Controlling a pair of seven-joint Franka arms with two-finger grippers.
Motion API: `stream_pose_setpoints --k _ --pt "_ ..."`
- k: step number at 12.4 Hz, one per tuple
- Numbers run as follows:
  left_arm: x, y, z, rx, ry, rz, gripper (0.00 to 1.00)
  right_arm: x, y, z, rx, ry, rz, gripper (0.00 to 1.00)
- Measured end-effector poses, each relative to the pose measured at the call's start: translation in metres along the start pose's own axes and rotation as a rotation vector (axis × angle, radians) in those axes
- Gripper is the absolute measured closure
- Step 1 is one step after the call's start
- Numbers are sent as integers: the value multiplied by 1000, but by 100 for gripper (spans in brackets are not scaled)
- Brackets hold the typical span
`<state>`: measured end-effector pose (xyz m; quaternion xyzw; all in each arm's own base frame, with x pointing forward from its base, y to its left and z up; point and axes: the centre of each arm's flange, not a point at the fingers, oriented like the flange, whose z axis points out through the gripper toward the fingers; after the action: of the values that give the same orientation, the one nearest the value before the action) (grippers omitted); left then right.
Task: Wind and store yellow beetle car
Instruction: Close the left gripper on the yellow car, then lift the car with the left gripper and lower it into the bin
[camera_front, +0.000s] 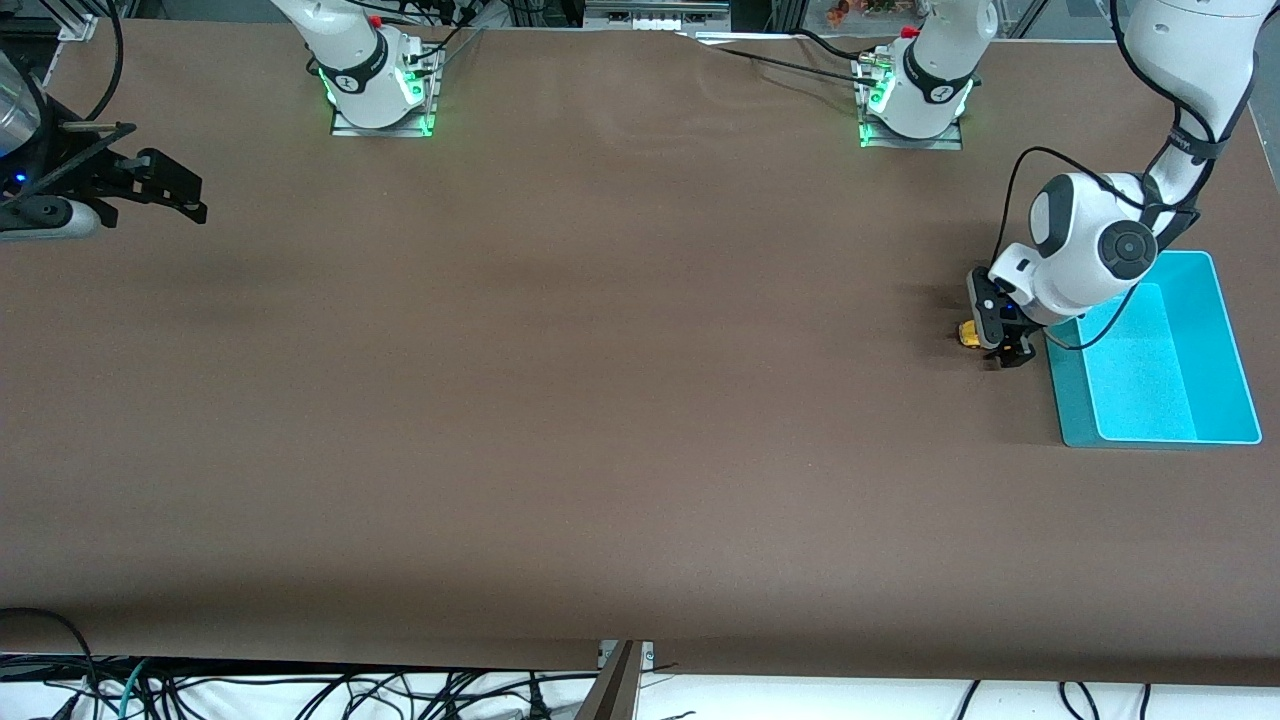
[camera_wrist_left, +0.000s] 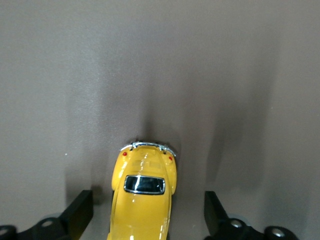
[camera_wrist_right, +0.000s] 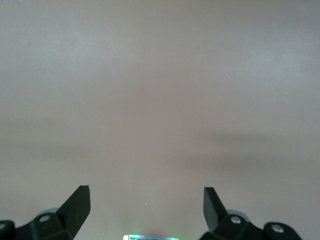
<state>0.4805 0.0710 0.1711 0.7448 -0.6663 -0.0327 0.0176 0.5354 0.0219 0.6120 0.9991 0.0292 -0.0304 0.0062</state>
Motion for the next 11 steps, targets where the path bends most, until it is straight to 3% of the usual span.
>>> stream_pose_setpoints --k 3,4,7,11 --pt "0 -1 -1 5 0 -1 46 0 2 1 1 -4 3 0" --pt "0 -1 -2 9 0 0 50 0 1 1 1 -4 2 0" --pt "23 -6 -23 -13 -8 34 50 0 1 1 1 -6 2 0" --pt "70 -34 -127 -99 -93 52 50 -2 1 2 1 -17 2 0"
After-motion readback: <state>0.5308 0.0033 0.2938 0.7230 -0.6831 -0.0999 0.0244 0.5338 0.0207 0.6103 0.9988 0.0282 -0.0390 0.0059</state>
